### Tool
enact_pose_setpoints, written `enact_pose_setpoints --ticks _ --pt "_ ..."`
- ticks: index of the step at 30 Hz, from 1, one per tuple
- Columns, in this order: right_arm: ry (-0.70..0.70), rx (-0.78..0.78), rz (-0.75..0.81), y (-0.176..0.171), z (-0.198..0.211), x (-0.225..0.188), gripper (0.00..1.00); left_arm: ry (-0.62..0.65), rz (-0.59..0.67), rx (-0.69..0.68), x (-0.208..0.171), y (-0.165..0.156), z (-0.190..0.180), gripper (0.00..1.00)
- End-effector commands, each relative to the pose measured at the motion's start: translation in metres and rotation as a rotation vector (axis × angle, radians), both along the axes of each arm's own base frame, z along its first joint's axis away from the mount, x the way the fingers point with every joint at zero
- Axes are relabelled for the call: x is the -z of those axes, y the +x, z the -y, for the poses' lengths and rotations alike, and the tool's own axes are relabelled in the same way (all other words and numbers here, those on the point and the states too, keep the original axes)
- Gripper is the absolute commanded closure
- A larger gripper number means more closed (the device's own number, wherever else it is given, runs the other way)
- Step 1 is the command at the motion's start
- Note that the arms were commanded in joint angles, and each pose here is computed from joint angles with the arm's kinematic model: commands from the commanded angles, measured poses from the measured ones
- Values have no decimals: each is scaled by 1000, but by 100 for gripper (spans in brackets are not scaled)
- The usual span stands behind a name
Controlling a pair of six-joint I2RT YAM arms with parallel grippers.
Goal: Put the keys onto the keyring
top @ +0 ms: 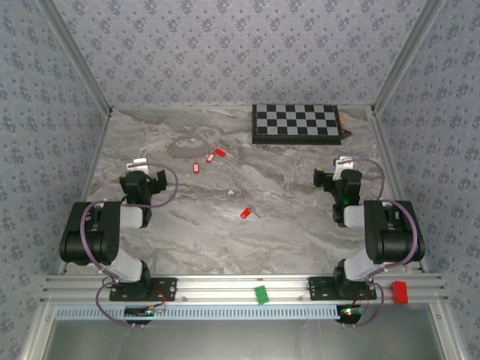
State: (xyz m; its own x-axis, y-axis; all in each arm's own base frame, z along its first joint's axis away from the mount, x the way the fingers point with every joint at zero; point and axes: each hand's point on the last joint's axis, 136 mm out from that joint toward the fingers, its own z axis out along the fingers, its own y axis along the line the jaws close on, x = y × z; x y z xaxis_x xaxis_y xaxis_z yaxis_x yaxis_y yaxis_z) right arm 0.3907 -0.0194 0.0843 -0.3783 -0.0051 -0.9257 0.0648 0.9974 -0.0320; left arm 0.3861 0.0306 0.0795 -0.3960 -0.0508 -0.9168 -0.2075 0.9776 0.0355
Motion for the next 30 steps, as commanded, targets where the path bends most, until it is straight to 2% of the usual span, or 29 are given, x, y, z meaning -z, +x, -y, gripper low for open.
enact_pose_setpoints --ticks 1,7,14,16,19,22,23,27,30 --pt "-6 -1 1 1 0 0 1 1 37 10 -10 7 0 0" --pt "-25 25 12 0 2 -4 1 0 45 11 -13 7 0 0" --pt "-46 144 26 -15 16 -39 1 13 -41 -173 -55 0 -28 0" --pt "-13 173 28 -20 20 -49 1 -22 -47 -211 -74 -6 -31 0" --pt "164 291 56 -32 32 -66 1 -127 -68 -253 -104 -16 -31 0" --pt "382 373 68 -43 42 -80 0 -209 -118 -186 -122 -24 -15 0" --pt "432 347 70 -43 41 -85 1 -233 -134 -152 -126 -25 -7 0" --pt "505 243 75 -40 34 -101 1 -342 -190 18 -125 -25 28 0" --pt "532 140 42 -37 13 -108 1 -406 -224 90 -120 -19 45 6"
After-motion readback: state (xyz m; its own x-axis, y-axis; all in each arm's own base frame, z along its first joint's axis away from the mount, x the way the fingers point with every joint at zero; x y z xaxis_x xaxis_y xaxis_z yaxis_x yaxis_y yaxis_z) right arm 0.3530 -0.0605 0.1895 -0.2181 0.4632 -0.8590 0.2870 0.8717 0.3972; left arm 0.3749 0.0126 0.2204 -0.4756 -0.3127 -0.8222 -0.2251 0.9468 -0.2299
